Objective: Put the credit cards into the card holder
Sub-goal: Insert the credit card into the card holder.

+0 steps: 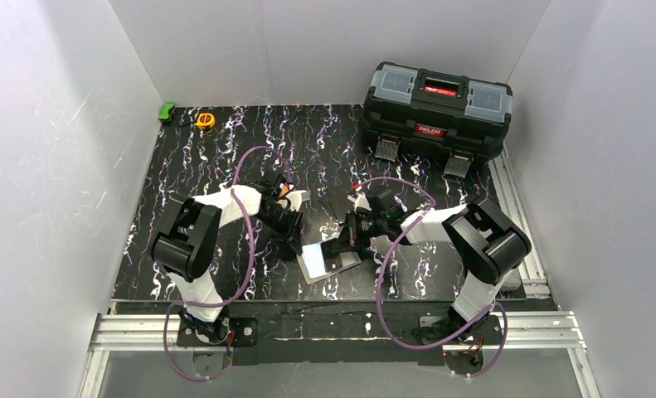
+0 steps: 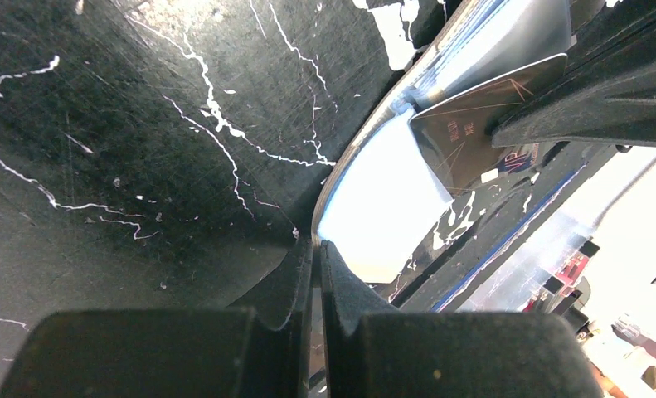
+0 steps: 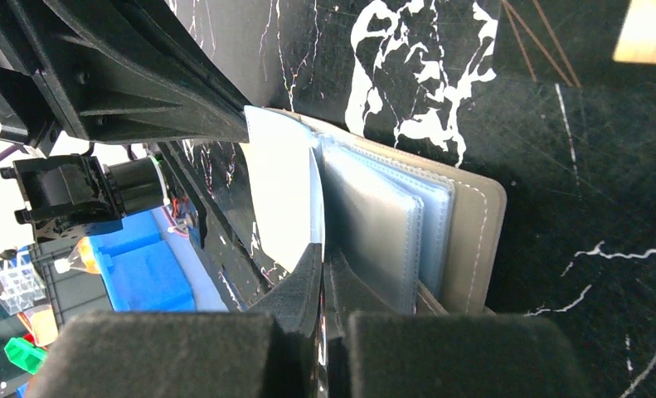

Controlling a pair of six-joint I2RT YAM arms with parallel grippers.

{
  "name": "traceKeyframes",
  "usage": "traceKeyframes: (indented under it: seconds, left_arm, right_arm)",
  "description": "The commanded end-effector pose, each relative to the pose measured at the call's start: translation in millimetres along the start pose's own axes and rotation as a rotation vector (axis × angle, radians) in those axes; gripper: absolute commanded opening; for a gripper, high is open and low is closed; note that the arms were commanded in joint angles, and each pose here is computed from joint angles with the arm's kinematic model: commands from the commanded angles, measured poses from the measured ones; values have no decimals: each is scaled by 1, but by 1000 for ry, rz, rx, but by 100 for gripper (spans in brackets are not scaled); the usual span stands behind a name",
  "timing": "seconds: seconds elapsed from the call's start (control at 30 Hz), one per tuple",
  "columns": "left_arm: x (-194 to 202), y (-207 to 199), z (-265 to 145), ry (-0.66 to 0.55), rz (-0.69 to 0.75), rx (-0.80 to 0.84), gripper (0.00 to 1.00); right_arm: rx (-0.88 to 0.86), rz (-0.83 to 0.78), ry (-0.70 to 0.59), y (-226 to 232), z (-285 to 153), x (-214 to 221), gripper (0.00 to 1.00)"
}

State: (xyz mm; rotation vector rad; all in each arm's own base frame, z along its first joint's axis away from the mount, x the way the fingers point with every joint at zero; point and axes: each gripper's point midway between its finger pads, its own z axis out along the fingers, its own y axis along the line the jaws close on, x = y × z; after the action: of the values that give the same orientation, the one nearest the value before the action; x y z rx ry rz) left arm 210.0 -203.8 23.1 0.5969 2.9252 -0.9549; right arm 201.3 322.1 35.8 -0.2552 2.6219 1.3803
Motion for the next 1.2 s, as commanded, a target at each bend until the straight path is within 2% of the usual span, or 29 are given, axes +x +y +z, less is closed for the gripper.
traceKeyframes:
  seconds: [0.0,0.3,0.57,0.87,1.17]
  left_arm:
    - [7,-10,-6,-6,25,33,0]
    - [5,-14,-6,-9,30,49,0]
    - [4,-14,-7,-13,32,48,0]
    - [2,-13,-7,-16,34,46,0]
    - [5,-13,-8,-10,29,41,0]
  right_arm:
    - [54,-30,30,-10,5,2,1]
    - [63,-37,71,-11,1,10,1]
    - [-43,-54,109,-1,16,9,1]
    - [-35,-77,151,-1,18,11,1]
    - [179,-21,75,-31,-9,19,1]
